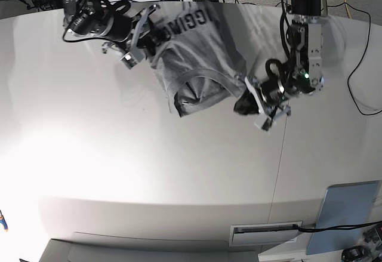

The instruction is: Fold the T-shirt properly

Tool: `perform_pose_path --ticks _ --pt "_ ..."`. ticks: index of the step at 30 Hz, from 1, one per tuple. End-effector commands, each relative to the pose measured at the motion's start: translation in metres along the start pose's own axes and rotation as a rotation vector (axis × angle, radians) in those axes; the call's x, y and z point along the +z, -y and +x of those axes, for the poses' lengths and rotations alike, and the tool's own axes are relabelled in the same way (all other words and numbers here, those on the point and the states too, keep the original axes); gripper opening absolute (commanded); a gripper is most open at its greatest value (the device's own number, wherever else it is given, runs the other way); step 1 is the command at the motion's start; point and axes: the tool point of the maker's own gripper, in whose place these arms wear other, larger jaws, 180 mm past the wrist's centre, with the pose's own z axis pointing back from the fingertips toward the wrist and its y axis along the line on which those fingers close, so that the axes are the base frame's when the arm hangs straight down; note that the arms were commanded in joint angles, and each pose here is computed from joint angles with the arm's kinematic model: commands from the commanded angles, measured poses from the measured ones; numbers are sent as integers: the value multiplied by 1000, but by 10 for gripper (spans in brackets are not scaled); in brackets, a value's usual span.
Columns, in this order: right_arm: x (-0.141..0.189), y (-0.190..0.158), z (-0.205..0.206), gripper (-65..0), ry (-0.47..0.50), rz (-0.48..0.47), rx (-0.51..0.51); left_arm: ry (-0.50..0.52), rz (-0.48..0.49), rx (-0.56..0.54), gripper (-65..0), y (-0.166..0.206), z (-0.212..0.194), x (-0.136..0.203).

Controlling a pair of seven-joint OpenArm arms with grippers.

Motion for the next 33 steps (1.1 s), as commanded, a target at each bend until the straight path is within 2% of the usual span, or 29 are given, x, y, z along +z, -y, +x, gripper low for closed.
perform_pose_path --ticks 1,5,10,12,14,19,22,27,30,33 --pt "4 -1 13 -477 51 4 18 54 -2 -10 -590 -4 20 7" --pt "21 15 36 -477 142 -67 41 41 -18 -17 -590 -1 21 28" --pt "43 62 69 -474 224 -238 49 20 -107 -18 -590 34 7 57" --pt "45 65 88 -474 273 -245 55 7 -125 -16 -590 48 -4 65" --pt "41 55 102 -474 307 -201 75 -7 -143 -2 -590 62 -16 71" --pt "14 12 110 -474 288 -77 165 -59 -166 60 -590 80 -51 81" --pt "-7 7 108 -474 242 -103 228 -51 -173 104 -590 89 -64 87" --pt "-46 38 113 -474 210 -185 254 -44 -150 122 -590 94 -80 94" --pt "-56 70 131 -474 203 -273 235 -79 -117 89 -590 90 -92 96" --pt "-62 96 141 -474 157 -321 219 -99 -88 86 -590 85 -98 95"
